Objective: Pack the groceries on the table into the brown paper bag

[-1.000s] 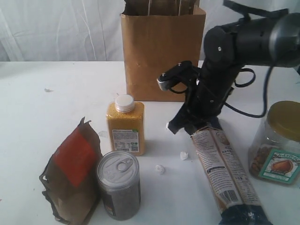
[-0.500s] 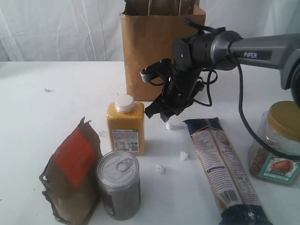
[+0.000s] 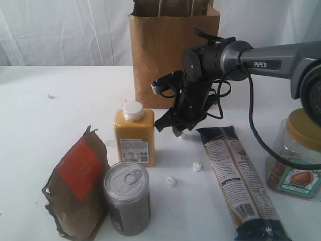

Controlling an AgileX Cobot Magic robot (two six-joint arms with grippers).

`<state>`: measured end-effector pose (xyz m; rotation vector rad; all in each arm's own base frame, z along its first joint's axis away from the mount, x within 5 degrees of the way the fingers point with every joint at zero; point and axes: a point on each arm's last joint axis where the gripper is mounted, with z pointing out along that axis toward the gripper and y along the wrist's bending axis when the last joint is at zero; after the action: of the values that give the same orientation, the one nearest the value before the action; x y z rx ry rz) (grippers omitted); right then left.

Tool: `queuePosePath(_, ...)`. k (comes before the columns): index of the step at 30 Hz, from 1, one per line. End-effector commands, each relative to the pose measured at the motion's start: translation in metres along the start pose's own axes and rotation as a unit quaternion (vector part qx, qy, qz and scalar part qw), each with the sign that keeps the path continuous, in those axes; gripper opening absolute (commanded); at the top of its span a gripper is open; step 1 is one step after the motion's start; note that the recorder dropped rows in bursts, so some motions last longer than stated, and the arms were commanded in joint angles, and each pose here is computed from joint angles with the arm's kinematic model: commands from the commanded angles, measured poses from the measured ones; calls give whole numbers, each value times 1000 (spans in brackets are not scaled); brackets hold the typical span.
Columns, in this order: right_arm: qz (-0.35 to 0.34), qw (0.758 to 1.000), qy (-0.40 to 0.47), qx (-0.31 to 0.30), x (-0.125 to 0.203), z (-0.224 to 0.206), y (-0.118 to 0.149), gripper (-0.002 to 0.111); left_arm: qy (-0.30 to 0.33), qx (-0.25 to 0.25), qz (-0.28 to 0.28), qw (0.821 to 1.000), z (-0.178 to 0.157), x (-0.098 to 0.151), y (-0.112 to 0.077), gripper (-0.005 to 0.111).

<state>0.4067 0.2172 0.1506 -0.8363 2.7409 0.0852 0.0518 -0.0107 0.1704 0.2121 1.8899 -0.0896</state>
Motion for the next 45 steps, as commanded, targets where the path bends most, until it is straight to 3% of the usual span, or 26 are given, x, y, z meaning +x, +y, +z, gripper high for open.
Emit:
queuePosePath(1, 5, 1000, 8, -2, 1, 4, 0, 34, -1, 3, 1, 1000, 0, 1, 0, 0)
queuePosePath(11, 6, 999, 26, -27, 4, 4, 4, 0, -1, 3, 1, 1000, 0, 1, 0, 0)
queuePosePath(18, 15, 997, 61, -44, 10, -6, 9, 0, -1, 3, 1, 1000, 0, 1, 0, 0)
queuePosePath(29, -17, 997, 59, -54, 21, -93, 27, 0, -1, 3, 1, 1000, 0, 1, 0, 0)
queuePosePath(38, -37, 997, 38, -57, 103, -165, 34, 0, -1, 3, 1, 1000, 0, 1, 0, 0)
queuePosePath(45, -43, 992, -118, -15, 163, -248, 32, 0, -1, 3, 1, 1000, 0, 1, 0, 0)
